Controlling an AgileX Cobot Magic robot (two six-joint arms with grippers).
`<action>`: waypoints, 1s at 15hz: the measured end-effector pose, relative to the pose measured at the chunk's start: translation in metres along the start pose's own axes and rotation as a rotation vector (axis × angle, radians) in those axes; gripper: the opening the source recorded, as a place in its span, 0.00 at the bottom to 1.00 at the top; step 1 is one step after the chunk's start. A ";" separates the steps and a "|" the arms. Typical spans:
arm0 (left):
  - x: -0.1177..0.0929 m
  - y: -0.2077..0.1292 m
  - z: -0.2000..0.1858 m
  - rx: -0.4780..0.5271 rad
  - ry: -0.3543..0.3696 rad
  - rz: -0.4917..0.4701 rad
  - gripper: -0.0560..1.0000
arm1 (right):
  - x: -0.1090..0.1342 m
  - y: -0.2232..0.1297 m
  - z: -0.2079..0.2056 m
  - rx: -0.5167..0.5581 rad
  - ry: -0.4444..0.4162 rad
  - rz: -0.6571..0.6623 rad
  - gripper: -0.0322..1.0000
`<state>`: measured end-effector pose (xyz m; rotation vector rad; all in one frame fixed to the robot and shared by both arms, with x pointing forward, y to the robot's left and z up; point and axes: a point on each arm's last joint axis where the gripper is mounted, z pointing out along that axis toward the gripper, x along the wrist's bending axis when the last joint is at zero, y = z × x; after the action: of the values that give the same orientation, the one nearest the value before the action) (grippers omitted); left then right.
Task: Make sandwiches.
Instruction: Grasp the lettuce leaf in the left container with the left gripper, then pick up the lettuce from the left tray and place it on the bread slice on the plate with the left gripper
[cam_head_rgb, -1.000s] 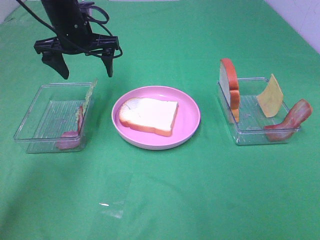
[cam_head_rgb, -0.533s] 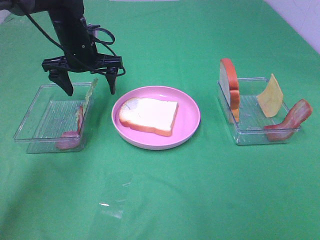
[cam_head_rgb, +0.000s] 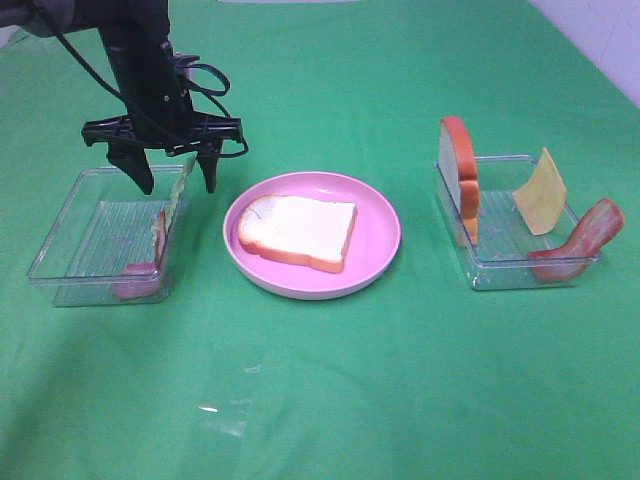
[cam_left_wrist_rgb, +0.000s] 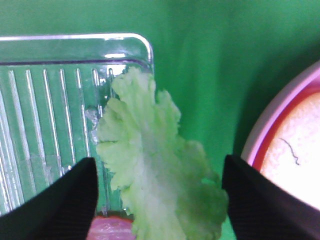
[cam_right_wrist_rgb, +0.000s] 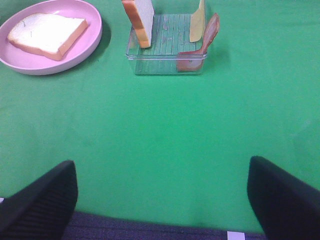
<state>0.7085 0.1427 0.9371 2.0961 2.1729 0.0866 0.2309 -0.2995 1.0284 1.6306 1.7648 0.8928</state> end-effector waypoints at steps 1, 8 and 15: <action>0.001 0.000 0.000 -0.003 0.008 -0.011 0.51 | 0.000 0.000 0.000 0.000 0.000 0.000 0.90; 0.001 0.000 -0.001 -0.005 0.011 -0.027 0.05 | 0.000 0.000 0.000 0.000 0.000 0.000 0.90; -0.001 0.007 -0.050 -0.118 -0.033 -0.021 0.05 | 0.000 0.000 0.000 0.000 0.000 0.000 0.90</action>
<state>0.7090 0.1437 0.9872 1.9964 2.1158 0.1726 0.2309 -0.2995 1.0284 1.6306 1.7648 0.8928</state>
